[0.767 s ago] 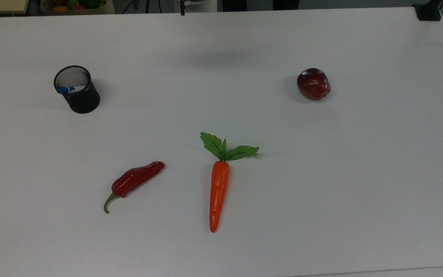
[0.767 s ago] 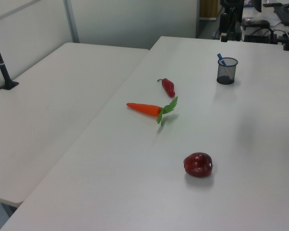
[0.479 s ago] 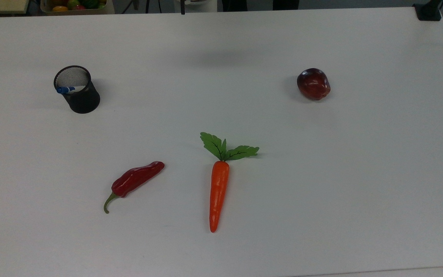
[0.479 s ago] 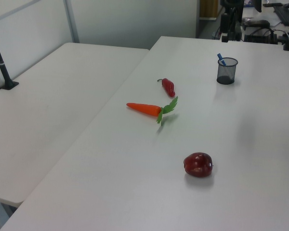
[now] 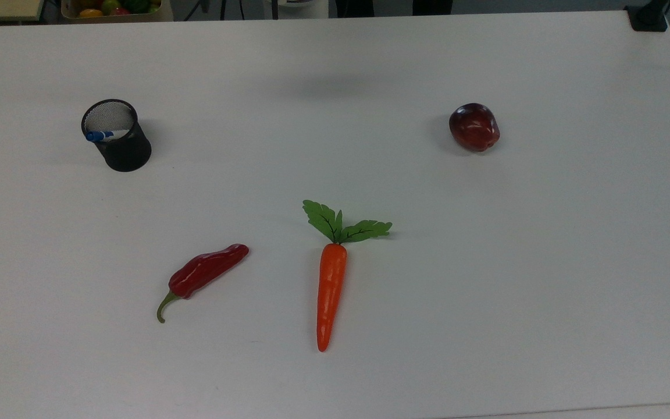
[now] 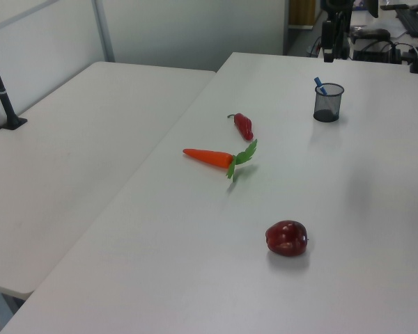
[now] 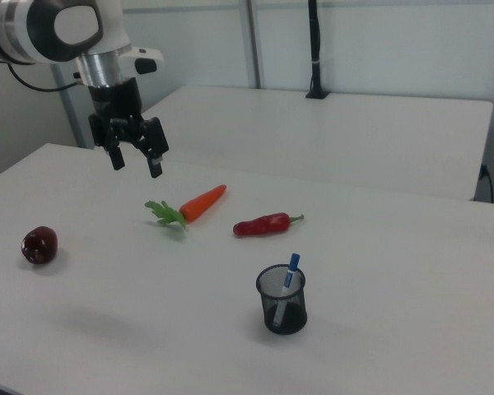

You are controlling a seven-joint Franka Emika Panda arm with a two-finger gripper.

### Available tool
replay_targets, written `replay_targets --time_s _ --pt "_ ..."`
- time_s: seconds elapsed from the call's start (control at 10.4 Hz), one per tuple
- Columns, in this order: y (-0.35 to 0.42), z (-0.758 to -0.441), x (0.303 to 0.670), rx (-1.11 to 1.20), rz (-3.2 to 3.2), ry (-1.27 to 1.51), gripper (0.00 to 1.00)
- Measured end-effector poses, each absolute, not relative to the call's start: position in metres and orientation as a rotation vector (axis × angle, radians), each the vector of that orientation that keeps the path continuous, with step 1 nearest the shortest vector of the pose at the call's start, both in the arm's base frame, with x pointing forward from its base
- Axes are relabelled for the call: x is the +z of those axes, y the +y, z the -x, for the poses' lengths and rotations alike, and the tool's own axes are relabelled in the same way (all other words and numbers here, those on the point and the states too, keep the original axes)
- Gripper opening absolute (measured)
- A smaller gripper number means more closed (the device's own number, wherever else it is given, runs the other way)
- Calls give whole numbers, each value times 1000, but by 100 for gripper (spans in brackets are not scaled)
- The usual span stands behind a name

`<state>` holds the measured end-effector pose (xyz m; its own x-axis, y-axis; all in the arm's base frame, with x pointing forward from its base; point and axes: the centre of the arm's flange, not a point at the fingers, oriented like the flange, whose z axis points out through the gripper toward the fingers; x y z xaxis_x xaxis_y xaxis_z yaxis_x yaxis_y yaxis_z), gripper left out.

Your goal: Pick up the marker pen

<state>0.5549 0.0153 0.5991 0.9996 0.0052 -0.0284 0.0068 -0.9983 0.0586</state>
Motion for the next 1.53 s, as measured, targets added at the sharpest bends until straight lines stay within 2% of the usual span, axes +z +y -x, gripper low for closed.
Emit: replay_targets --time_s 0.48,0.96,1.25,1.53 --pt "-83 -563 579 -57 -3082 -16 100" --pt "-177 -583 510 -44 -3070 -31 100" --pt "-204 -595 470 5 -3056 -67 94" --pt "-219 -609 445 82 -3038 -70 78"
